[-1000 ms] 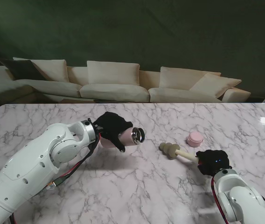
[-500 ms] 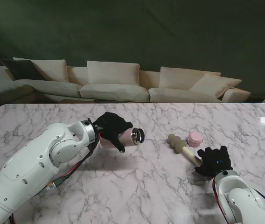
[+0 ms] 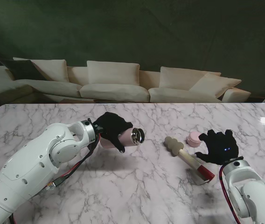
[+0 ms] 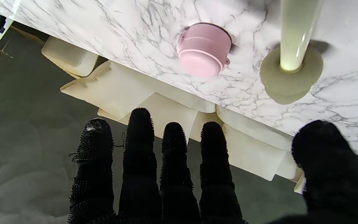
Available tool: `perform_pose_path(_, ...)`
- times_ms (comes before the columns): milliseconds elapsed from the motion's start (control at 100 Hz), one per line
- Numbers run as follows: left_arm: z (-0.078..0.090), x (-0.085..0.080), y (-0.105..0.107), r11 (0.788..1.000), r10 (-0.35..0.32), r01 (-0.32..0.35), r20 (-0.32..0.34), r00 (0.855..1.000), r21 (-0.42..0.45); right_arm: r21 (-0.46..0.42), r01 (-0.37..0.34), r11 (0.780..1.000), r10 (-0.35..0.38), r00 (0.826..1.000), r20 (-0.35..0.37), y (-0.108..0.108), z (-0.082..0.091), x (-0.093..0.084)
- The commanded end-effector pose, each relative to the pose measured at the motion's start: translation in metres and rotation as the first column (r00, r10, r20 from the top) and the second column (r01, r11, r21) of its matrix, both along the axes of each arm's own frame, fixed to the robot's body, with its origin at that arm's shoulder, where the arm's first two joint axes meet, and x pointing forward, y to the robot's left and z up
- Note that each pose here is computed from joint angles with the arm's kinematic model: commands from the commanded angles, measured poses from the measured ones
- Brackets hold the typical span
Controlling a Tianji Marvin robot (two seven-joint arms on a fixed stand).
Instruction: Clean the thermos with cup brush
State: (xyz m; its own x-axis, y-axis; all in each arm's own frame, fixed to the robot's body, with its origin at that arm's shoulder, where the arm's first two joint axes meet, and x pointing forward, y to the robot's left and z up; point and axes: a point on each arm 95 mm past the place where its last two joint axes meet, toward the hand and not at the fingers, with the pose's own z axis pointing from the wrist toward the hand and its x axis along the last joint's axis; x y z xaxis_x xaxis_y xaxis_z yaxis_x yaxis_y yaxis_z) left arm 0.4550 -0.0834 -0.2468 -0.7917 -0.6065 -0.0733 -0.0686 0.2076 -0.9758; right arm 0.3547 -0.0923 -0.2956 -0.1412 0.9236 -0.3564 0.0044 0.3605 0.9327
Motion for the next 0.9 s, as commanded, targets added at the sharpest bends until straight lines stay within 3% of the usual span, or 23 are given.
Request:
perform_pose_path(0,0.004,0.001,-0.002,1.000,-0.005,0.005,0.002,1.000,0.002,0.005,-0.013,1.000,0.013,1.000,0.024,0.002,0.016,0.011)
perform_pose_path(370,0.004,0.000,-0.003,1.000,-0.010,0.010,0.002,1.000,0.009,-0.070,-0.095,0.993,0.094,0.996,-0.005,0.003,0.032,0.064)
perform_pose_path(530,0.003,-0.001,-0.002,1.000,-0.009,0.009,0.002,1.000,0.012,-0.118,-0.121,0.986,0.122,0.993,-0.001,0.003,0.029,0.084)
perform_pose_path(770,0.003,-0.001,-0.001,1.000,-0.005,0.005,0.005,1.000,0.014,-0.094,-0.104,0.990,0.092,0.987,-0.131,0.006,0.014,0.101)
perform_pose_path(890,0.002,-0.001,0.000,1.000,-0.004,0.003,0.002,1.000,0.017,-0.080,-0.070,0.994,0.057,0.986,-0.157,0.004,0.003,0.108)
